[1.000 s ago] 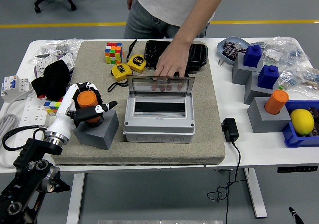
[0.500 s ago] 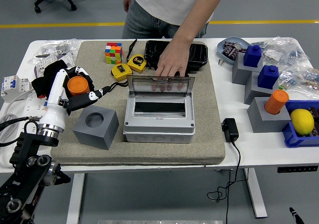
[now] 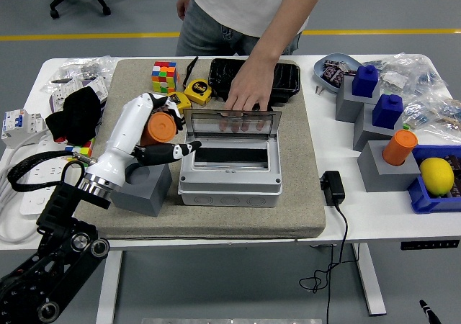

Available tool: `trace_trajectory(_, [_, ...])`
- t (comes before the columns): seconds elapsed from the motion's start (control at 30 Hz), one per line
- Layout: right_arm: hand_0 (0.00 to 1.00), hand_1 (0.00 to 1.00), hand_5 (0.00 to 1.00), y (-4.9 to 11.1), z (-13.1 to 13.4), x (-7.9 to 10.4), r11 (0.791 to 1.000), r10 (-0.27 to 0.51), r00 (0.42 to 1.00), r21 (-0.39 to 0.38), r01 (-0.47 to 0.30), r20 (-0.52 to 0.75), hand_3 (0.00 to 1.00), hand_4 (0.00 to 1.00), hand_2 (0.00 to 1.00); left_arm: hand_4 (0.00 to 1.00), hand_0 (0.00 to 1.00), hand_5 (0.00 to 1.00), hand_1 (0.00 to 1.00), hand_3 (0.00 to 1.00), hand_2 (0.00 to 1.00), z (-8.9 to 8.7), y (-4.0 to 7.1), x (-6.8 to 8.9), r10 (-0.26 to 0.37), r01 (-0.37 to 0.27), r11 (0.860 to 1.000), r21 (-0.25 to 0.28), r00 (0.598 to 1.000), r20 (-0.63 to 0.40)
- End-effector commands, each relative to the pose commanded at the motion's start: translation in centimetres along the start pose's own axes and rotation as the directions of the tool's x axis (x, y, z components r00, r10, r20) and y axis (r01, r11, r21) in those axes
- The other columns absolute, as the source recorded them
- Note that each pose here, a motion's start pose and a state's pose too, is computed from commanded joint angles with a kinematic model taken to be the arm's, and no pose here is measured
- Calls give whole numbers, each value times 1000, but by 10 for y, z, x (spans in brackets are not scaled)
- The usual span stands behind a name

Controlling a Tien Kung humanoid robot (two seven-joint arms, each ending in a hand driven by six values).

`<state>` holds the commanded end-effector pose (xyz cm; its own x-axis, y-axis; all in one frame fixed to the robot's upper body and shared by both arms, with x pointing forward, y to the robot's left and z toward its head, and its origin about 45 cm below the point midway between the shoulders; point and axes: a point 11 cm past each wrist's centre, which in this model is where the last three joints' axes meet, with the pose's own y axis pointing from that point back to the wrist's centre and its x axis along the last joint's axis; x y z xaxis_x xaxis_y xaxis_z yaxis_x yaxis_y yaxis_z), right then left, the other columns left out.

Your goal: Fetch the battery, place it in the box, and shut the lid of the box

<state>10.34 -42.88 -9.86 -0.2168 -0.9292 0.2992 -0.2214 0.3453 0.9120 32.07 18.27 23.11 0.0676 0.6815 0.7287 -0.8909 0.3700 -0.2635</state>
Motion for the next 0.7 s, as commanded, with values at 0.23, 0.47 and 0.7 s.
trace_trajectory(0.23, [814, 721, 989, 0, -2, 1, 1000, 2, 1000, 3, -2, 0, 774, 998, 731, 991, 51, 97, 2, 23, 15, 21, -9, -32, -101, 106, 990, -90, 993, 63])
trace_trajectory(0.47, [813, 722, 990, 0, -4, 1, 1000, 2, 1000, 6, -2, -5, 774, 998, 731, 988, 51, 107, 2, 20, 14, 37, -15, -67, -213, 217, 964, -156, 976, 42])
trace_trajectory(0.7, [814, 722, 991, 0, -5, 1, 1000, 2, 1000, 6, -2, -9, 774, 998, 731, 963, 51, 122, 2, 20, 13, 35, -24, -82, -248, 238, 959, -153, 968, -48])
